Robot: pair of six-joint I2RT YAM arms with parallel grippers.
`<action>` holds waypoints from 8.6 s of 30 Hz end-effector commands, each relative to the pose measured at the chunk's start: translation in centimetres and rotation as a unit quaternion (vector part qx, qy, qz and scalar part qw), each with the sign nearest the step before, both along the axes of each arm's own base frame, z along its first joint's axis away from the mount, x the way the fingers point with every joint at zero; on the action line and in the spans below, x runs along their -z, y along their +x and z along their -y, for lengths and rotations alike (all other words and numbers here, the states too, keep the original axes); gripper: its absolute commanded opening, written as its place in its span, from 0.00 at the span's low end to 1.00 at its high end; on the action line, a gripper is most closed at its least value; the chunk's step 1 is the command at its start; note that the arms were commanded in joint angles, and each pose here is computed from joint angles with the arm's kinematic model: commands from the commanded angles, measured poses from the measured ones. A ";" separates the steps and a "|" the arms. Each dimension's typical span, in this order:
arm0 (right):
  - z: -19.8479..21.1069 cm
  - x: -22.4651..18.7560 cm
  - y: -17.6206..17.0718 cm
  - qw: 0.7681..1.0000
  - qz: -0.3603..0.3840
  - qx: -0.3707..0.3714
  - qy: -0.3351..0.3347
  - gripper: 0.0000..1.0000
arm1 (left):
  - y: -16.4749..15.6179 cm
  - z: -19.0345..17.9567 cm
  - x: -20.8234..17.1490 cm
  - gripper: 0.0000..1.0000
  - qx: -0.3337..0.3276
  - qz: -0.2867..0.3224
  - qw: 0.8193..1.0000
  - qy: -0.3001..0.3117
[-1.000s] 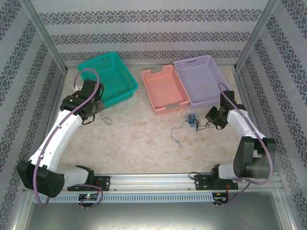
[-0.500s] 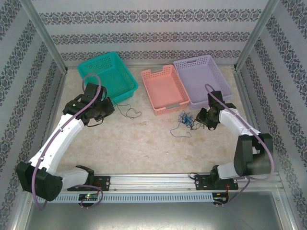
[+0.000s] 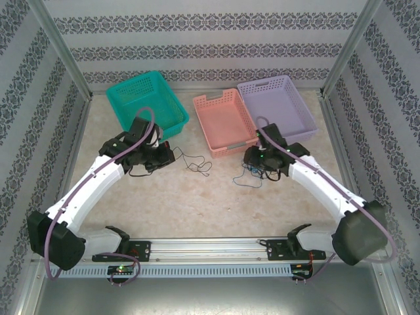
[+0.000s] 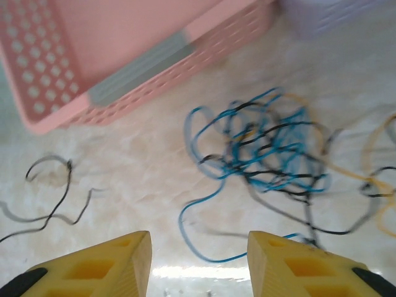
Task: Untangle the cables
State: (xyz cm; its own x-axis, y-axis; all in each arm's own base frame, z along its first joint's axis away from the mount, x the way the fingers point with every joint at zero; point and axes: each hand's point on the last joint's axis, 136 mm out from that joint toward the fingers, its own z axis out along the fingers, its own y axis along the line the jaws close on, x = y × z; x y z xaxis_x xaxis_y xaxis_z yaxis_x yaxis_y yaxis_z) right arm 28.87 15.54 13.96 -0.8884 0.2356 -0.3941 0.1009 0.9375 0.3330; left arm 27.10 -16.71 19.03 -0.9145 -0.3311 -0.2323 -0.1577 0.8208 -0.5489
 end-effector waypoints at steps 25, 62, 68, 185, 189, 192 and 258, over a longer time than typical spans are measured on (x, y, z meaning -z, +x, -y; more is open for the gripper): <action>-20.4 7.3 2.8 0.939 -0.037 -0.326 -0.101 0.47 | -8.0 -10.7 9.4 0.00 -0.073 -0.101 0.962 0.243; -17.0 4.8 2.3 0.961 0.018 -0.261 -0.086 0.00 | -7.7 -9.1 9.3 0.00 -0.141 -0.123 0.968 0.164; -13.8 5.8 -1.5 0.971 -0.022 -0.231 -0.065 0.00 | -6.5 -6.8 8.9 0.31 -0.172 -0.151 0.970 0.082; -16.9 -20.0 11.7 0.955 0.209 -0.123 0.169 0.00 | 26.5 -5.4 6.8 0.00 -0.041 -0.009 0.998 0.044; -16.5 -20.2 11.9 0.955 0.213 -0.126 0.163 0.00 | 21.3 -6.0 8.9 0.00 -0.035 -0.063 0.992 0.103; -16.5 -20.2 11.8 0.955 0.212 -0.132 0.160 0.00 | 18.0 -6.2 9.4 0.00 -0.033 -0.075 0.992 0.100; -17.0 -15.9 11.2 0.980 0.118 -0.088 0.133 0.48 | 30.7 -12.9 2.7 0.00 -0.150 0.081 0.982 0.084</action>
